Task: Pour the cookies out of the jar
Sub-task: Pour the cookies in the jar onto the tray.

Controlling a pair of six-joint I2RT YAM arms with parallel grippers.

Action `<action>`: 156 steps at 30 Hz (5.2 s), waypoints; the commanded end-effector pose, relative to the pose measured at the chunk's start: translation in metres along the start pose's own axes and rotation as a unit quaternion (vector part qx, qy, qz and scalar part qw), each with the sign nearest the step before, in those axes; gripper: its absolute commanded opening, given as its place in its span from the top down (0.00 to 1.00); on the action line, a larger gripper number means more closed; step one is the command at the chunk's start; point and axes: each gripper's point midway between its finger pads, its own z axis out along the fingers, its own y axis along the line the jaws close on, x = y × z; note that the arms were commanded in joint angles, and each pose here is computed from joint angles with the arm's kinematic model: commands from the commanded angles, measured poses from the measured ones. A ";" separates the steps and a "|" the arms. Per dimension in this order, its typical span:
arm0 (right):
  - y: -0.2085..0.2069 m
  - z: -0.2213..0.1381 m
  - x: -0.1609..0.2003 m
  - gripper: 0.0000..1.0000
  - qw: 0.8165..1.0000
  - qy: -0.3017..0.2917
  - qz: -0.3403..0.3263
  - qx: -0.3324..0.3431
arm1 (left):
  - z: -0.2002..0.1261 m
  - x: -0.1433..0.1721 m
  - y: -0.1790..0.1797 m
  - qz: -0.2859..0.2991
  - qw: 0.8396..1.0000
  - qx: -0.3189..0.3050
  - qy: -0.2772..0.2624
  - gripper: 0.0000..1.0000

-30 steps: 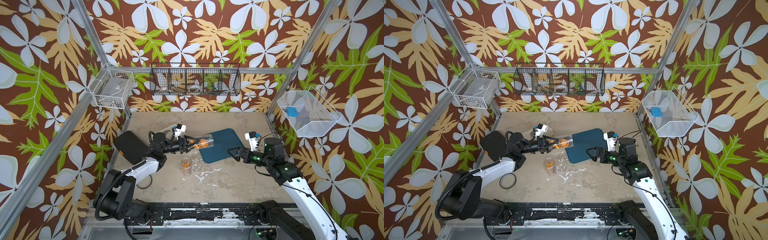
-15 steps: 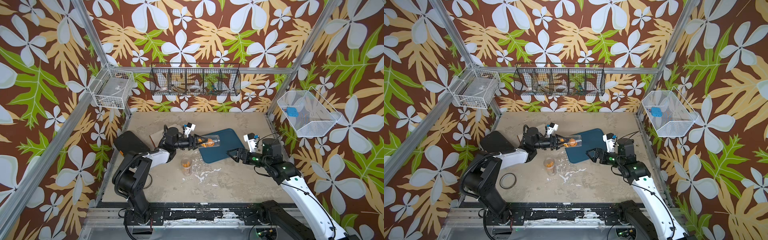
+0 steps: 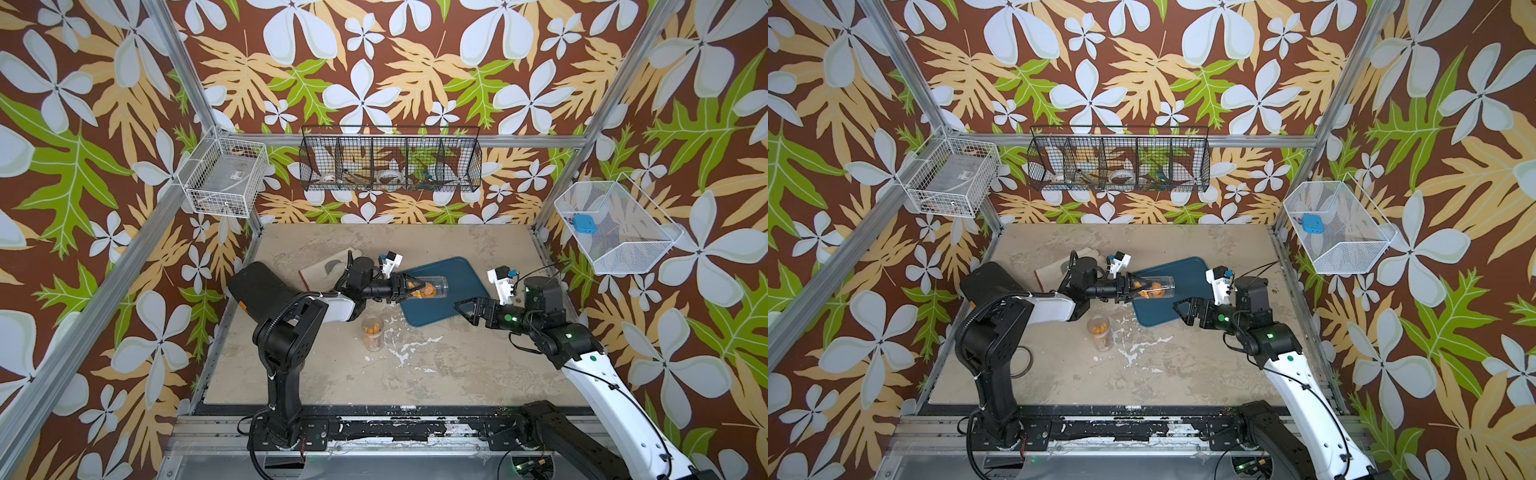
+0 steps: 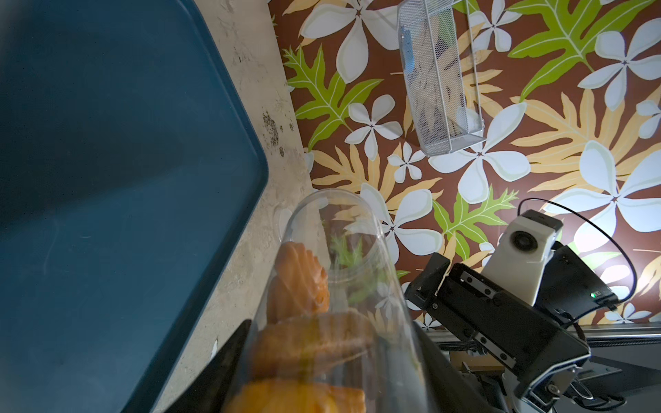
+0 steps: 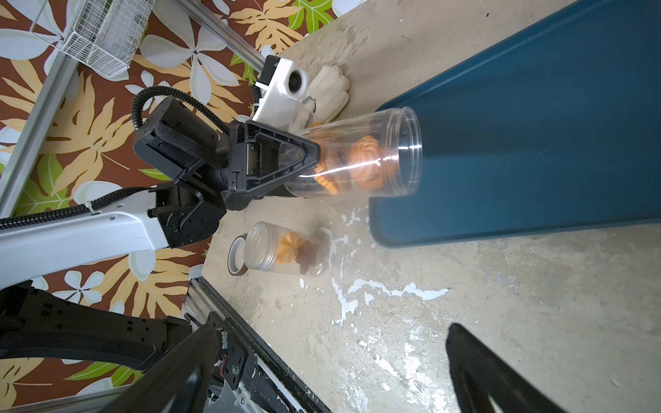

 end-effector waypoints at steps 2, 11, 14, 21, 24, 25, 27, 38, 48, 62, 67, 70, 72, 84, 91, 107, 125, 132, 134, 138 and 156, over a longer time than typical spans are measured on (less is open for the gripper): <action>0.000 0.001 -0.003 0.00 1.000 -0.003 -0.009 0.002 | 0.004 -0.006 0.012 0.009 1.000 -0.027 -0.013 0.60; 0.000 0.002 -0.001 0.00 1.000 0.000 -0.009 0.004 | 0.015 -0.008 0.029 0.004 0.998 -0.055 -0.013 0.60; 0.000 0.002 -0.001 0.00 1.000 0.000 -0.010 0.004 | 0.019 -0.007 0.035 0.005 0.998 -0.070 -0.004 0.60; -0.001 0.002 0.000 0.00 1.000 0.000 -0.010 0.005 | 0.022 -0.006 0.047 0.006 0.995 -0.104 0.011 0.60; -0.001 0.003 0.000 0.00 1.000 0.001 -0.008 0.005 | 0.023 -0.008 0.052 0.003 0.992 -0.123 0.014 0.60; -0.001 0.003 0.001 0.00 1.000 0.001 -0.007 0.004 | 0.024 -0.007 0.053 0.004 0.992 -0.128 0.019 0.60; -0.002 0.003 0.001 0.00 1.000 0.001 -0.006 0.004 | 0.026 -0.005 0.051 0.008 0.991 -0.129 0.025 0.60; 0.000 0.003 0.001 0.00 1.000 0.001 -0.004 0.000 | 0.026 -0.003 0.050 0.009 0.991 -0.128 0.027 0.60; -0.001 0.004 0.001 0.00 1.000 0.002 -0.003 -0.002 | 0.026 -0.005 0.049 0.012 0.991 -0.132 0.023 0.60; 0.000 0.004 0.002 0.00 1.000 0.001 -0.003 -0.005 | 0.021 -0.014 0.046 0.037 0.985 -0.167 0.010 0.61; 0.000 0.005 0.001 0.00 1.000 0.001 -0.003 -0.006 | 0.015 -0.020 0.047 0.063 0.976 -0.207 0.010 0.61; 0.000 0.005 0.001 0.00 1.000 0.001 -0.001 -0.005 | 0.014 -0.023 0.046 0.078 0.971 -0.225 0.016 0.61; 0.001 0.005 0.000 0.00 1.000 0.000 0.000 -0.006 | 0.014 -0.024 0.045 0.088 0.968 -0.233 0.019 0.61; -0.051 0.012 0.003 0.00 0.990 0.030 0.029 0.132 | 0.012 -0.022 0.045 0.097 0.963 -0.248 0.029 0.61; -0.049 0.018 0.003 0.00 0.992 0.034 0.036 0.117 | 0.013 -0.021 0.048 0.125 0.950 -0.282 0.048 0.61; -0.050 0.022 0.008 0.00 0.992 0.042 0.038 0.110 | 0.019 -0.021 0.047 0.137 0.942 -0.301 0.063 0.61; -0.052 0.029 0.010 0.00 0.992 0.052 0.040 0.104 | -0.003 -0.036 0.047 0.132 0.938 -0.319 0.036 0.61; -0.051 0.031 0.003 0.00 0.993 0.049 0.038 0.104 | -0.008 -0.051 0.001 0.166 0.938 -0.301 0.033 0.60; -0.048 0.032 -0.003 0.00 0.993 0.046 0.036 0.101 | -0.010 -0.052 -0.013 0.174 0.939 -0.294 0.034 0.60; -0.038 0.031 -0.023 0.00 0.995 0.031 0.026 0.097 | -0.013 -0.044 -0.038 0.165 0.952 -0.254 0.038 0.60; 0.027 0.013 -0.109 0.00 0.998 -0.031 -0.010 0.044 | -0.074 -0.030 -0.122 0.186 0.957 -0.214 -0.053 0.60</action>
